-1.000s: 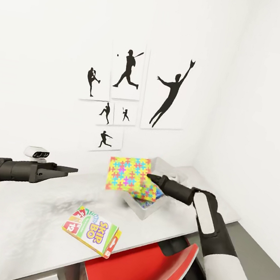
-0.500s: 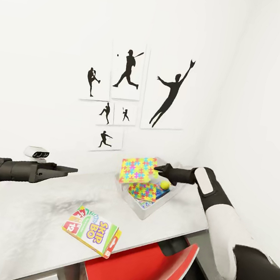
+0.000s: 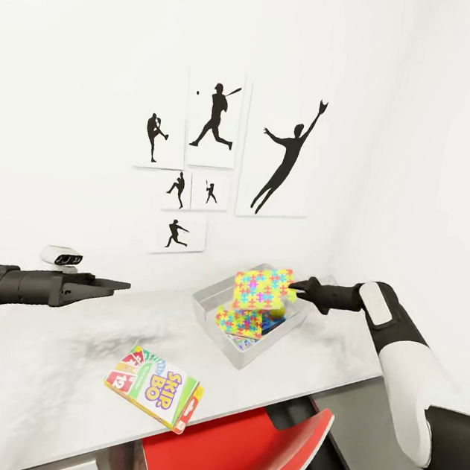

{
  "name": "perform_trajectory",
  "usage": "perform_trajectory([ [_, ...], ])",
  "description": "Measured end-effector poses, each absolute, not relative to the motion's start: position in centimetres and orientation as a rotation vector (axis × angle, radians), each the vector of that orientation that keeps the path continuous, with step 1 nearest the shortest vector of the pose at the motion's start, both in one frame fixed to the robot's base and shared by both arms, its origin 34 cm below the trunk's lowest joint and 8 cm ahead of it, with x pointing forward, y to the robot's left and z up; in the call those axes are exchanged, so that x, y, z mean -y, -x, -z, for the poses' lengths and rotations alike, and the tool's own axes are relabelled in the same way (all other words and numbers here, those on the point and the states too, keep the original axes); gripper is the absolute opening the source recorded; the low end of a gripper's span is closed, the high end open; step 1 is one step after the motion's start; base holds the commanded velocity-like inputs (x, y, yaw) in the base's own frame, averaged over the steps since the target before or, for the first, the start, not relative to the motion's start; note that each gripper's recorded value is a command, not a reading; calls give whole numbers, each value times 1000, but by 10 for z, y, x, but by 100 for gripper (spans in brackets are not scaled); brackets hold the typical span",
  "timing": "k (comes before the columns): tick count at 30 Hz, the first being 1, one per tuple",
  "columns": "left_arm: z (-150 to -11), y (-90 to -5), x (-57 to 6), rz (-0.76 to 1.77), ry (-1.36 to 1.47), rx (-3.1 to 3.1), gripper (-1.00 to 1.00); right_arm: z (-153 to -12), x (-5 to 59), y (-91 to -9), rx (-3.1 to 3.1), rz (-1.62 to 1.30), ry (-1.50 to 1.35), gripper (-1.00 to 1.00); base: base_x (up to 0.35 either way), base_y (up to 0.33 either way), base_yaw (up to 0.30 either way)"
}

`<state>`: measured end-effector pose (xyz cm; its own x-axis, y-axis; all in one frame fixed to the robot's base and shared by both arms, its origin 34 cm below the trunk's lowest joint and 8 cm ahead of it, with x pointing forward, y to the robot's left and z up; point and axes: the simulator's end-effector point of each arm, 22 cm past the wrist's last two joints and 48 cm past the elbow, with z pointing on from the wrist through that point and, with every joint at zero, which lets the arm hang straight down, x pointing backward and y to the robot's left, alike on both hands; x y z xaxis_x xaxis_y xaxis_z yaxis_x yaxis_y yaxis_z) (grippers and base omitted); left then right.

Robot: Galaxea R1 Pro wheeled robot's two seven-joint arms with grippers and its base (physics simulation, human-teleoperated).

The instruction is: Put all the toys in the child's room - the three board games (two on the bed and one on the table), the two jigsaw puzzles on the table, and the tennis ball on the table - inside the toy box on the table in the child's room.

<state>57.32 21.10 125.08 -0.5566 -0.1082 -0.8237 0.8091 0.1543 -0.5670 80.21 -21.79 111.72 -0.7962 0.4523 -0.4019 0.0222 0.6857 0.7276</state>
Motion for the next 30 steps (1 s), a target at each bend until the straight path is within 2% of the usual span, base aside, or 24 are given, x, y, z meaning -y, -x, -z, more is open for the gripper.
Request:
perform_trajectory([
  [30,-1248,-584,-225,1508,-624,-1665,100,-1099,216,-804,-2351,-989,-369,-100,0,0,0],
])
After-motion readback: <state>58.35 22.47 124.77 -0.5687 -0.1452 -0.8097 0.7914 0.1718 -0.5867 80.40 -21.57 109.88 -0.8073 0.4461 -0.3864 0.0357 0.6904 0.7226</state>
